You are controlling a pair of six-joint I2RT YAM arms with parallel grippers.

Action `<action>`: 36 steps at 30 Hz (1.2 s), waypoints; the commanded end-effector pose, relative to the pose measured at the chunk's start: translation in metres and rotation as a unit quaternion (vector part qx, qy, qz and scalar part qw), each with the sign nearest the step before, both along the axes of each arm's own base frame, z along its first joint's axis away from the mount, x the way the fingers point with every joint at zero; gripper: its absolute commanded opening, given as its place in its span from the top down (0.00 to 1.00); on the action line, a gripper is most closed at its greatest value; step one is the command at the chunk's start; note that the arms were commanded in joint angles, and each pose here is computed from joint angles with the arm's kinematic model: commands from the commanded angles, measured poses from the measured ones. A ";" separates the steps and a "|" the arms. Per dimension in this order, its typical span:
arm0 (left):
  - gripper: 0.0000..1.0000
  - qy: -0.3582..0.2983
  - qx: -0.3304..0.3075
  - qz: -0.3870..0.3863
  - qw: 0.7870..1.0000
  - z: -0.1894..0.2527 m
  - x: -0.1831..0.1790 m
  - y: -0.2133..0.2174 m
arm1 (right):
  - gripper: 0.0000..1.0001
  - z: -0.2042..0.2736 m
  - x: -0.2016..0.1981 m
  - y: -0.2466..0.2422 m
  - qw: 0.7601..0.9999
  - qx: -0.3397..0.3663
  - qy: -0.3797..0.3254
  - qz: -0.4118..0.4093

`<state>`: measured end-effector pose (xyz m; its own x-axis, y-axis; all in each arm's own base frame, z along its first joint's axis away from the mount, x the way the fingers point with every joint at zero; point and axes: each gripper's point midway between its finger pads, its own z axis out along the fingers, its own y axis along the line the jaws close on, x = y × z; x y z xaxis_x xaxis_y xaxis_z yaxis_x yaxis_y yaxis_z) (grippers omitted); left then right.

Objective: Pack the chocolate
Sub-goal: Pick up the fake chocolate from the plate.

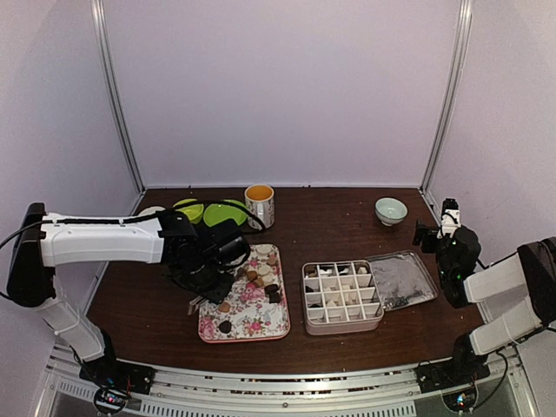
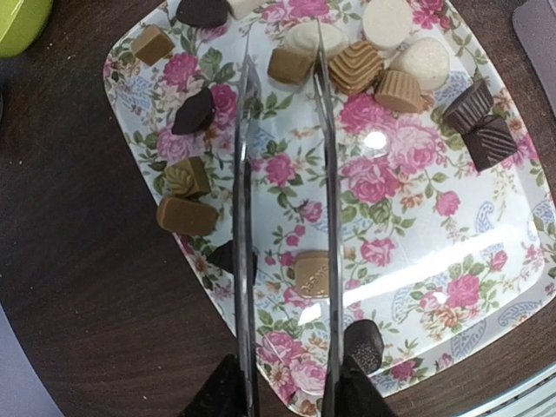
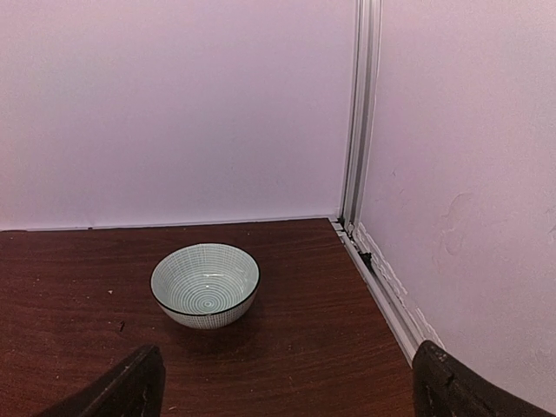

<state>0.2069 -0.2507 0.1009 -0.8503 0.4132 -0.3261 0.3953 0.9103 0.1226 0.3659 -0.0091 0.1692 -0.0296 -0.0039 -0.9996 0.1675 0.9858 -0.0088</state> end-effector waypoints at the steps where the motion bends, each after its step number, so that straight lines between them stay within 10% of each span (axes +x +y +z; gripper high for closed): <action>1: 0.65 -0.008 -0.018 -0.008 1.000 0.003 0.010 -0.015 | 0.00 0.005 0.003 -0.002 1.000 0.001 -0.006 -0.004; 36: 0.76 -0.046 -0.063 0.006 0.997 0.059 0.005 0.001 | 0.00 0.005 0.003 -0.002 1.000 0.001 -0.006 -0.003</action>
<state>0.2092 -0.2510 0.1309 -0.8337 0.3956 -0.3853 0.3950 0.9148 0.0845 0.3659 -0.0090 0.1692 -0.0296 -0.0039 -0.9996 0.1671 0.9859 -0.0088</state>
